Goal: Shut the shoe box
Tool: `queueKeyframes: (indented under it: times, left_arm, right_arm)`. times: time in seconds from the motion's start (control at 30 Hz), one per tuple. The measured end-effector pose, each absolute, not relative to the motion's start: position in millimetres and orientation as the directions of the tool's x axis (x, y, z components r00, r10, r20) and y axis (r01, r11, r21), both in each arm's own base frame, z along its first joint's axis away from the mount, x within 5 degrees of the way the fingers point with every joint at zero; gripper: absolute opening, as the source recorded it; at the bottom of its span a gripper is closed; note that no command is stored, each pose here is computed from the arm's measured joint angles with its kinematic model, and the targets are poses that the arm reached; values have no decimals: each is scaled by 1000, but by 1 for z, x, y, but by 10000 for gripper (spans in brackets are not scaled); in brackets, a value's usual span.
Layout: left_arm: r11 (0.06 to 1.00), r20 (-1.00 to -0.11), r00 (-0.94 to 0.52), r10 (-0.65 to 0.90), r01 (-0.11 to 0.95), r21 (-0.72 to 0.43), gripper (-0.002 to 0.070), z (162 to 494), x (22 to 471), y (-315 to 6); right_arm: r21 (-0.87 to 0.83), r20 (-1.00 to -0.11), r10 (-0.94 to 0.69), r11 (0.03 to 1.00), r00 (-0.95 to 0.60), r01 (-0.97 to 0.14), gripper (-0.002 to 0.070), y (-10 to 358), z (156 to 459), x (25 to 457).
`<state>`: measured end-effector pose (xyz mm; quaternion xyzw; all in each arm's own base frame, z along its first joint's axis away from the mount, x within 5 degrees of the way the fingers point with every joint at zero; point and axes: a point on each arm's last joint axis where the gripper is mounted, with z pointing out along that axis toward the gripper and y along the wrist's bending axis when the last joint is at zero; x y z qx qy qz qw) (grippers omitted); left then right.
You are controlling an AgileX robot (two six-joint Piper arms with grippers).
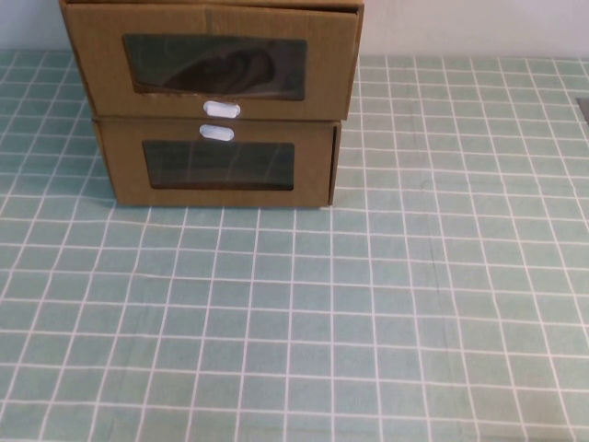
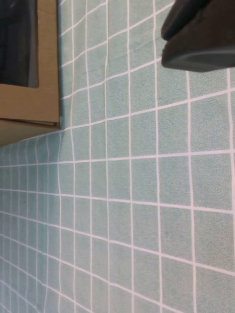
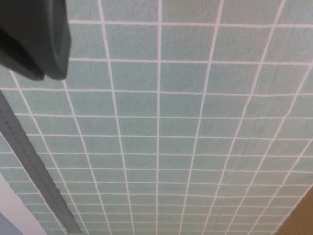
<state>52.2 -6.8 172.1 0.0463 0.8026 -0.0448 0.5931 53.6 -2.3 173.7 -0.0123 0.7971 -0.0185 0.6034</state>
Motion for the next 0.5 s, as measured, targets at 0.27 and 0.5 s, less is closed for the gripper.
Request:
queueKeyframes:
  times: [0.27, 0.5]
  left_arm:
    - [992, -956, -292, 21, 127, -17, -5, 172, 52, -7]
    - [992, -956, -292, 21, 127, -17, -5, 172, 52, -7]
  right_arm:
    - [-56, -960, -53, 998, -275, 4, -15, -3, 173, 54]
    - [-60, -959, -57, 998, -277, 4, -15, -3, 173, 53]
